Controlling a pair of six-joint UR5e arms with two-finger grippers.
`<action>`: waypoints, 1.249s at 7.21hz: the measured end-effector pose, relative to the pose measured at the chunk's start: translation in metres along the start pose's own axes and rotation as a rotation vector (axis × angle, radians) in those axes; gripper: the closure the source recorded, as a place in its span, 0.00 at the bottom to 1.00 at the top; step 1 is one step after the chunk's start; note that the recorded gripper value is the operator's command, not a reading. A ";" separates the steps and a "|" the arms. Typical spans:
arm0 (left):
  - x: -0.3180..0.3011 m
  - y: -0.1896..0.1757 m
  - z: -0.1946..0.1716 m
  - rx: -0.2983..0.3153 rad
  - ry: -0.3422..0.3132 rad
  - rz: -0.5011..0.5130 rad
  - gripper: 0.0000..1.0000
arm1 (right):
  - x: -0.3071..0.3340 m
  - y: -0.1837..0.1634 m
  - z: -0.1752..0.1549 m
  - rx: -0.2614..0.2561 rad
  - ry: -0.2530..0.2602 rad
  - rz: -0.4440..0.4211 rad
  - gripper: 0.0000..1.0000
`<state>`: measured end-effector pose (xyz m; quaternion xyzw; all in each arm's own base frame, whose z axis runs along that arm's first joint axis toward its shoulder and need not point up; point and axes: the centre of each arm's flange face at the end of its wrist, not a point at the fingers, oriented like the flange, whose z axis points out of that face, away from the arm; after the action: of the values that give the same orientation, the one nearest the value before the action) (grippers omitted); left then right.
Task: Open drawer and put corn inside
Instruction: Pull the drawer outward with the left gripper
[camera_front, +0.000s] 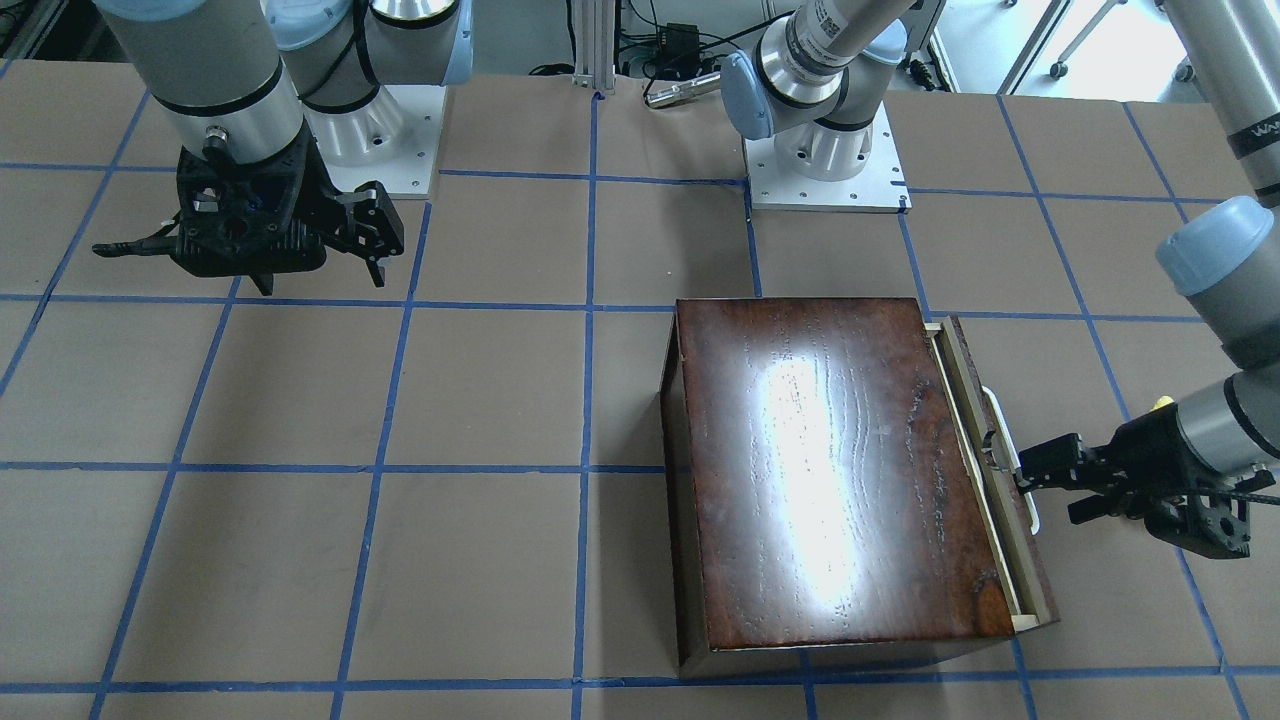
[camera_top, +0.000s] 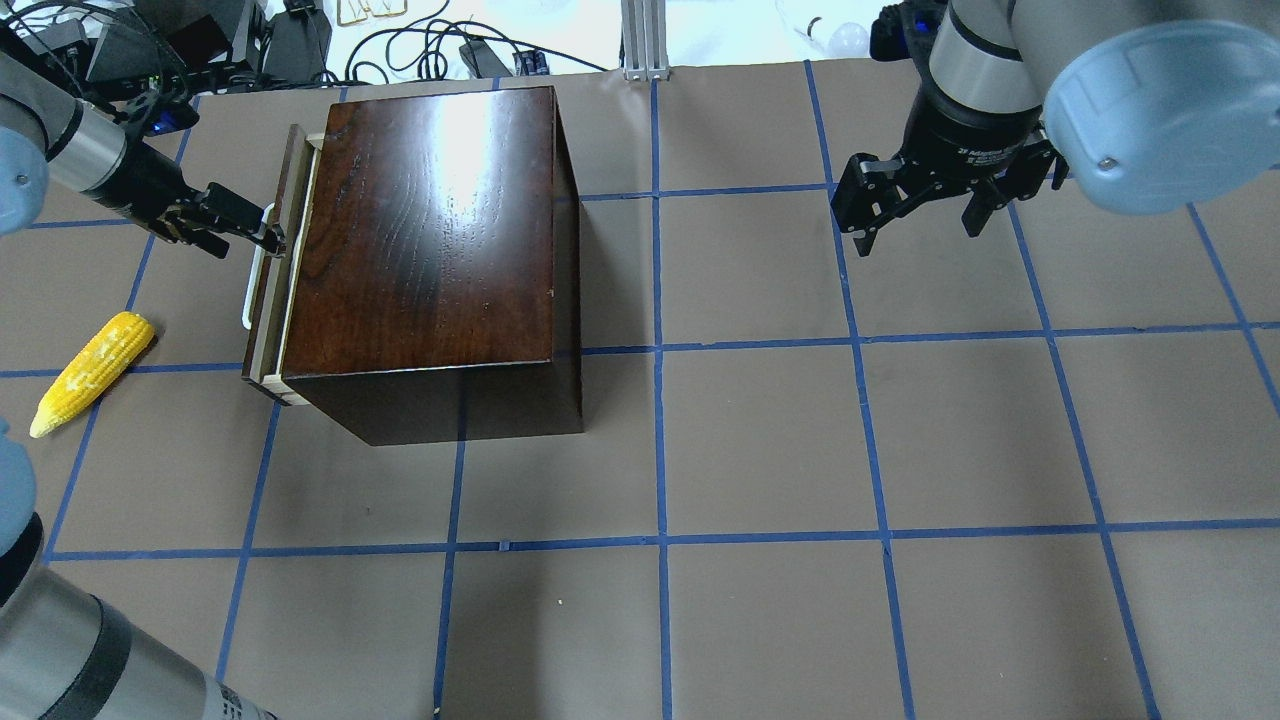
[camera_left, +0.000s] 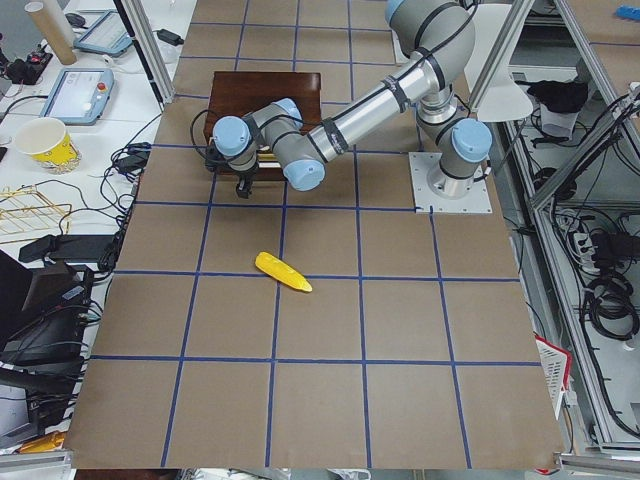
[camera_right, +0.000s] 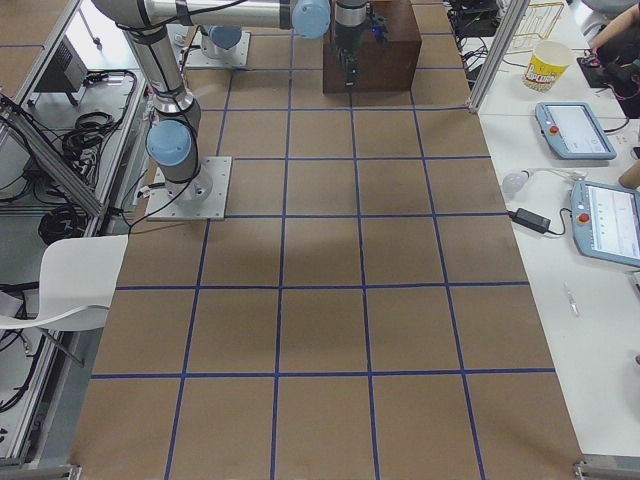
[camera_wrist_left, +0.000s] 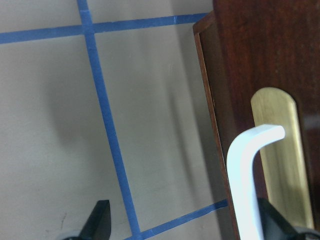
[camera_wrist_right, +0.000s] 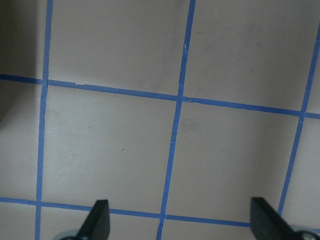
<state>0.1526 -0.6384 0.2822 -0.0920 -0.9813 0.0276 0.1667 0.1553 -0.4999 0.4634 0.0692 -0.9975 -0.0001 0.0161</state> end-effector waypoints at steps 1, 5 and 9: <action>-0.003 0.001 -0.001 0.003 -0.003 0.007 0.01 | 0.000 0.000 0.000 0.000 0.000 0.000 0.00; -0.020 0.005 -0.012 0.010 -0.030 0.045 0.02 | -0.001 0.000 0.000 0.000 0.000 -0.001 0.00; -0.047 0.006 -0.021 0.006 -0.063 0.052 0.01 | -0.001 0.000 0.000 0.000 0.000 -0.001 0.00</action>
<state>0.2044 -0.6409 0.2864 -0.1160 -0.9833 0.0377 0.1350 0.1558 -0.4997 0.4634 0.0698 -0.9974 -0.0001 0.0161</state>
